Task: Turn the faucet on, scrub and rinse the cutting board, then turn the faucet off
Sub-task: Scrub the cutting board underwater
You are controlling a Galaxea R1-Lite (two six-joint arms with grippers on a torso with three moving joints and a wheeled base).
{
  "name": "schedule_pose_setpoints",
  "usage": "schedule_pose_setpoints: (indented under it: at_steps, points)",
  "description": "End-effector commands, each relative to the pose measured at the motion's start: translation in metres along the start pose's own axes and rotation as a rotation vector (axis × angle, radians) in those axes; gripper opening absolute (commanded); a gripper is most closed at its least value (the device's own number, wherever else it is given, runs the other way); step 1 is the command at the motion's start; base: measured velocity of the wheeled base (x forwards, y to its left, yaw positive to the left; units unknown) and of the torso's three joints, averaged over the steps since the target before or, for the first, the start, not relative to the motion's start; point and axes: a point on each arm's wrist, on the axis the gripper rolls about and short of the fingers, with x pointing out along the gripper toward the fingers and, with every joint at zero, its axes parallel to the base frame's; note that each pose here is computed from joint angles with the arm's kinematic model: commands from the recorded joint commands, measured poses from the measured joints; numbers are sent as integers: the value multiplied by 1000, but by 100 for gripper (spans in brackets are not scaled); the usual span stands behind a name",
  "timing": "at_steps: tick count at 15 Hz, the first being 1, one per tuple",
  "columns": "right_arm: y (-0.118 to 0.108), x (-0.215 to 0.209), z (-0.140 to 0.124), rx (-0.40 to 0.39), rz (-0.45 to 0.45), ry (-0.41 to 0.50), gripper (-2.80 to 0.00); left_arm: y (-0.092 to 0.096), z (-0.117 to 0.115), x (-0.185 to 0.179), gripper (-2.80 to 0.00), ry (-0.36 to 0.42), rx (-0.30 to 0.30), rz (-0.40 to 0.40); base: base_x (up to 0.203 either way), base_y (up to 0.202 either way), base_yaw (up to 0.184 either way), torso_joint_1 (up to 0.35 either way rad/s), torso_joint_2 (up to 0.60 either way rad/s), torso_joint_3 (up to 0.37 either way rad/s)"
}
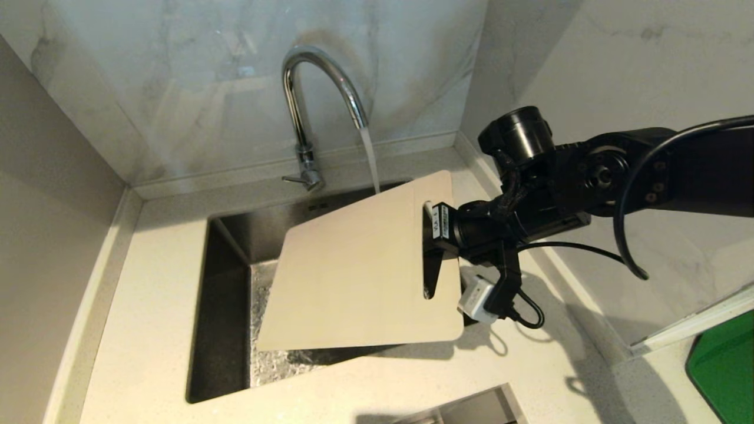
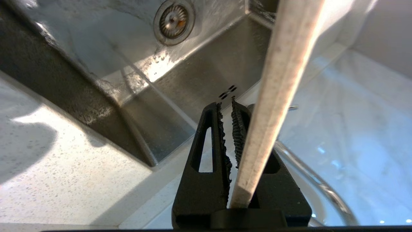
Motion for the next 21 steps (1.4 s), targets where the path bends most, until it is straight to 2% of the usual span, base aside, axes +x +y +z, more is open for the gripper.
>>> schedule_pose_setpoints:
  at_steps: [1,5,8,16,18,19,21]
  points:
    - [-3,-17,9,-24,-20,16,-280,0,0,0,-280,-1,0,0,0,0,0,0,0,0]
    - [2,-19,17,-35,-77,23,-280,0,0,0,-280,-1,0,0,0,0,0,0,0,0]
    - [8,-31,22,-30,-83,63,-280,0,0,0,-280,-1,0,0,0,0,0,0,0,0]
    - [14,-28,34,-15,-88,21,-280,0,0,0,-280,-1,3,0,0,0,0,0,0,0]
    - [16,-27,36,-21,-96,36,-280,0,0,0,-280,-2,13,2,0,0,0,0,0,0]
    - [17,-27,38,-20,-97,37,-280,0,4,-1,-280,-10,21,2,0,0,0,0,0,0]
    - [16,-28,36,-22,-101,41,-280,0,35,-6,-280,-53,16,2,0,0,0,0,0,0]
